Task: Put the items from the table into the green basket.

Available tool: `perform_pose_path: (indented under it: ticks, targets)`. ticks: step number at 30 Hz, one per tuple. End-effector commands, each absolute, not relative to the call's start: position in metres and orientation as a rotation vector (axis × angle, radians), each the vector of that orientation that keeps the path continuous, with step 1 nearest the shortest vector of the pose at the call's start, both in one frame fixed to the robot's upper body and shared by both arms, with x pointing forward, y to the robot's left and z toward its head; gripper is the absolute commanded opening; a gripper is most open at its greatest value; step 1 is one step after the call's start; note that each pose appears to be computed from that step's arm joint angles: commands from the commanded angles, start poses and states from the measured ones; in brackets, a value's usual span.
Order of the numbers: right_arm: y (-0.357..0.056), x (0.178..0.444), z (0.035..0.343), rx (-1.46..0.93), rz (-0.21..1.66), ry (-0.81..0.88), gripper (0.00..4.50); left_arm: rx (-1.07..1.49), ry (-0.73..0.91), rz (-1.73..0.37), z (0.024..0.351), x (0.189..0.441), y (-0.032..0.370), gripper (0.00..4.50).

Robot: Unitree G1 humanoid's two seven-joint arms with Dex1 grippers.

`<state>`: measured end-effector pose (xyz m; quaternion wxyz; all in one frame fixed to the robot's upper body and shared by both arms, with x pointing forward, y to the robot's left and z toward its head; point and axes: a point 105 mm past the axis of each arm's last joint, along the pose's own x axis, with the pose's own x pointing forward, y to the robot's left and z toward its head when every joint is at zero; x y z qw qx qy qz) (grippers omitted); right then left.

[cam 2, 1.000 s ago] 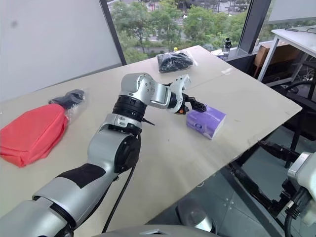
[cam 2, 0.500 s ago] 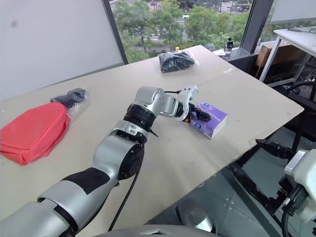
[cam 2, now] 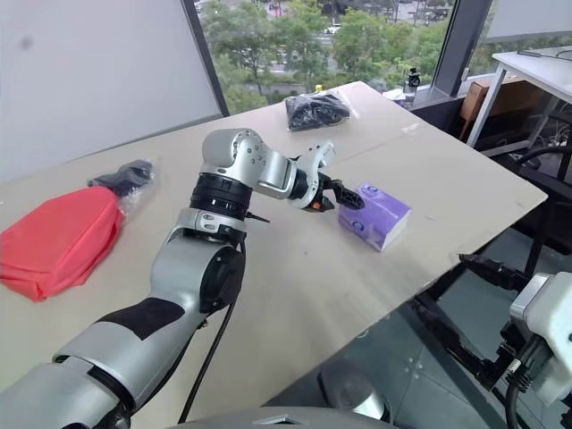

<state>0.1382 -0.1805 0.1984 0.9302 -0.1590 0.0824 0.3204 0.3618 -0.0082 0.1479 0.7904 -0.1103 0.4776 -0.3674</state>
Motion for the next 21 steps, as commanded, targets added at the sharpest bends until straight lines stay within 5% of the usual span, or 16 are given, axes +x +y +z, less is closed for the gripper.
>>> perform_pose_path:
  ticks: [1,12,16,21]
  targets:
    - [-0.178,0.139,0.203,-0.334,0.656,0.136,4.5,-0.274,1.028,-0.823,0.151,0.356,-0.023,4.43]
    - [-0.178,0.138,0.201,-0.332,0.656,0.135,4.5,-0.284,1.02,-0.759,0.106,0.357,-0.072,4.43]
    - [-0.18,0.136,0.199,-0.335,0.648,0.143,4.5,-0.397,1.022,-0.795,0.098,0.352,-0.089,3.2]
    - [-0.18,0.135,0.2,-0.335,0.643,0.141,4.5,-0.444,1.073,-0.828,0.096,0.347,-0.085,0.66]
